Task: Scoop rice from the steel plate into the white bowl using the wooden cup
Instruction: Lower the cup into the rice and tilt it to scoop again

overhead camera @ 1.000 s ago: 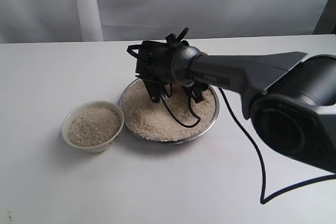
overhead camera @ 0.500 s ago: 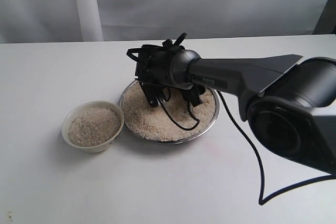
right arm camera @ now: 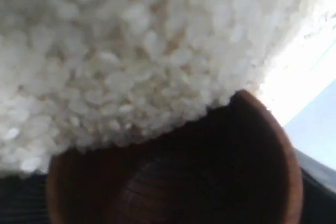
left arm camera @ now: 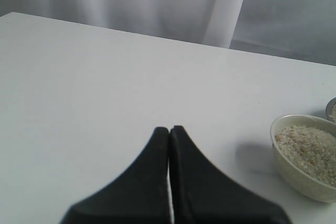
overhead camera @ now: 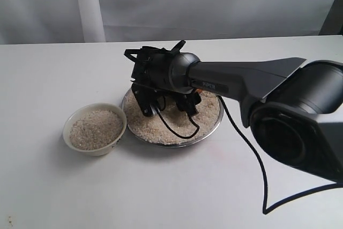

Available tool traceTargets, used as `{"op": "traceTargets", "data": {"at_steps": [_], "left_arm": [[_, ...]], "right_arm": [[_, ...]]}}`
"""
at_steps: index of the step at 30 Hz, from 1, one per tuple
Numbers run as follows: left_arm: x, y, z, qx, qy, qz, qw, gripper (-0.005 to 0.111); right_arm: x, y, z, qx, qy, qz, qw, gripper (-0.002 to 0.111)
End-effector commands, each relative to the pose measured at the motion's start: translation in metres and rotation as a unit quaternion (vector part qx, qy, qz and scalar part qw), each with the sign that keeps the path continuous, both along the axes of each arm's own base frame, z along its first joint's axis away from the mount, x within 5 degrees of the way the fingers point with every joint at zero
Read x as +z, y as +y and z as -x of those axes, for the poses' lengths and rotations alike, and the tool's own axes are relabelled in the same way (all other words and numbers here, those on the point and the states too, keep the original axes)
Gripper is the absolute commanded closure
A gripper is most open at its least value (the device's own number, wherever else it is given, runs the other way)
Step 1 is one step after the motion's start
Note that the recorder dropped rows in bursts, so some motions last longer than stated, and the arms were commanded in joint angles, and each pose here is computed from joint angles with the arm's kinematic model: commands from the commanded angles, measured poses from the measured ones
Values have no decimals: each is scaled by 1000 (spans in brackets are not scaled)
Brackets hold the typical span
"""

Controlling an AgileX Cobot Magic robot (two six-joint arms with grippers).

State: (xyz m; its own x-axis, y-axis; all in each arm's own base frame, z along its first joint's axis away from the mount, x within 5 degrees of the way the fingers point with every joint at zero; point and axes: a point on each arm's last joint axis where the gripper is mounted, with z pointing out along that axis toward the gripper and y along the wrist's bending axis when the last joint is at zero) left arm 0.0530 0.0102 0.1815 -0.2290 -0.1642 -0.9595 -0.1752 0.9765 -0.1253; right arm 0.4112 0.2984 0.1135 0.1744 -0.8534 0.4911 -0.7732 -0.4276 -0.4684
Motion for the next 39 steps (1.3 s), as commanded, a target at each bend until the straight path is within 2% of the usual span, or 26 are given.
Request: {"op": "traceTargets", "data": {"at_steps": [1,14,25,39], "left_arm": [[2,-1,0,-3,-6,3,1000,107],[2,-1,0,-3,-6,3,1000,107],[2,-1,0,-3,-6,3,1000,107],[2,-1,0,-3,-6,3,1000,107]], "right_arm": [[-3,8,6,4,26,-33,999,108],[-3,22,19,15,48,-52,997,108],[16,30,20,-8,61,-103,993,108],[12,34,27,-21,103,-133,985,108]]}}
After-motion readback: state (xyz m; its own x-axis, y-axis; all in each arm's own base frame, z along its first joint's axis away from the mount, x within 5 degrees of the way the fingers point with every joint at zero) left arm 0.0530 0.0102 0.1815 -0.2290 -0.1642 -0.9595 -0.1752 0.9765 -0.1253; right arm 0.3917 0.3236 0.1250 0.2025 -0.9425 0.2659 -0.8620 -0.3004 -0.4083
